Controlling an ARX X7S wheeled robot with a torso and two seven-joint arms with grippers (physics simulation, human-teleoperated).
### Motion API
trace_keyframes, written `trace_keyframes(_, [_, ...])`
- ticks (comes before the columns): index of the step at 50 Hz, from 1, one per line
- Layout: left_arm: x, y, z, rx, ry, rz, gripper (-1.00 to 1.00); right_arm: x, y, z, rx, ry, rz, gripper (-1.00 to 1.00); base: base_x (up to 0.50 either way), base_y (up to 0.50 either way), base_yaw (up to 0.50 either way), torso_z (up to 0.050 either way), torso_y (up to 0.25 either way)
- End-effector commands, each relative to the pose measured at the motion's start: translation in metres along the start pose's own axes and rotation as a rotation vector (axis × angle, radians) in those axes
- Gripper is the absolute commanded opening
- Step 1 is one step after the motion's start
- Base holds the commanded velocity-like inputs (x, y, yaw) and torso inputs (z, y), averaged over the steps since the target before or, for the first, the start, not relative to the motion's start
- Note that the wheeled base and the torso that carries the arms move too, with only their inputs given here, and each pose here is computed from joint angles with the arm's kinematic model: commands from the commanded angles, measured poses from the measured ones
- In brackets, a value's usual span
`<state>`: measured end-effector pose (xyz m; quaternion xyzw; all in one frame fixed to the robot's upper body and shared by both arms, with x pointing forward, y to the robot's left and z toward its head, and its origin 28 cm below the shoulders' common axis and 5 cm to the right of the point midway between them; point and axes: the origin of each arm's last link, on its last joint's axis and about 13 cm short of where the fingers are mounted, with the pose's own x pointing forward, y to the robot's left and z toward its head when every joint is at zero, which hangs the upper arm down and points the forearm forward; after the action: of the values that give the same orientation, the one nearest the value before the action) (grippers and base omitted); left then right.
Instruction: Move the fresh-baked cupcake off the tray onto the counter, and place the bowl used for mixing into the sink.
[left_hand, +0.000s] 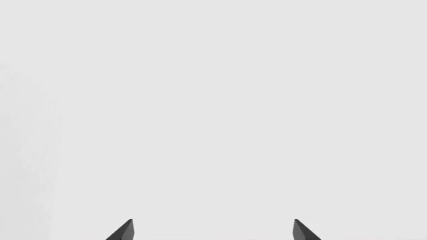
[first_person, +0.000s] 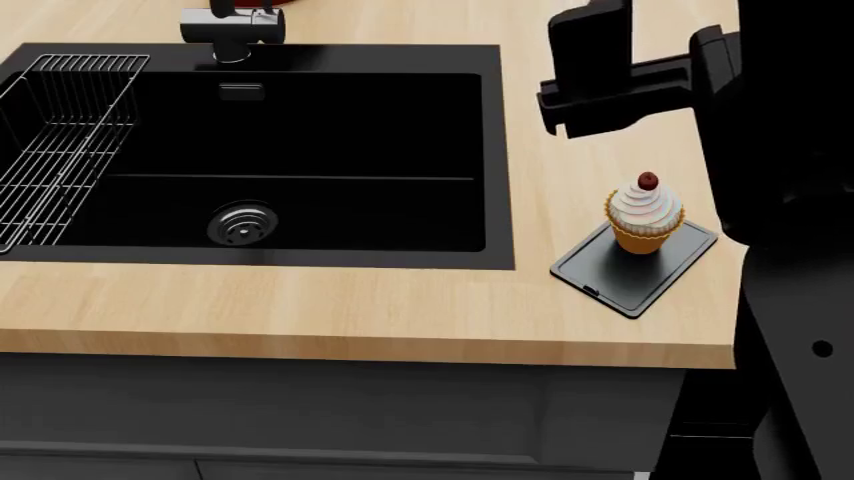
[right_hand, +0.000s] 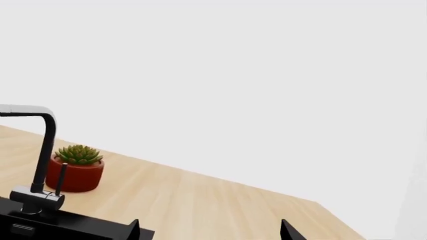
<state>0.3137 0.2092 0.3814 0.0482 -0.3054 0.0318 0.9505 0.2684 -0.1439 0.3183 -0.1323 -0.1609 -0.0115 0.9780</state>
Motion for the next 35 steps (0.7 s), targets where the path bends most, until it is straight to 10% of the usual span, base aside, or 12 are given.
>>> trace_keyframes(1, [0.0007, -0.0019, -0.0012, -0.012, 0.005, -0.011, 1.0, -0.0003, -0.001, -0.0002, 0.015, 0.004, -0.008, 1.0, 0.0, 0.0, 0.0, 0.0, 0.0])
trace_keyframes(35, [-0.001, -0.0039, -0.0039, -0.018, 0.01, -0.025, 1.0, -0.004, -0.0009, -0.0016, 0.02, -0.001, 0.012, 1.0, 0.03, -0.46, 0.0, 0.0, 0.0])
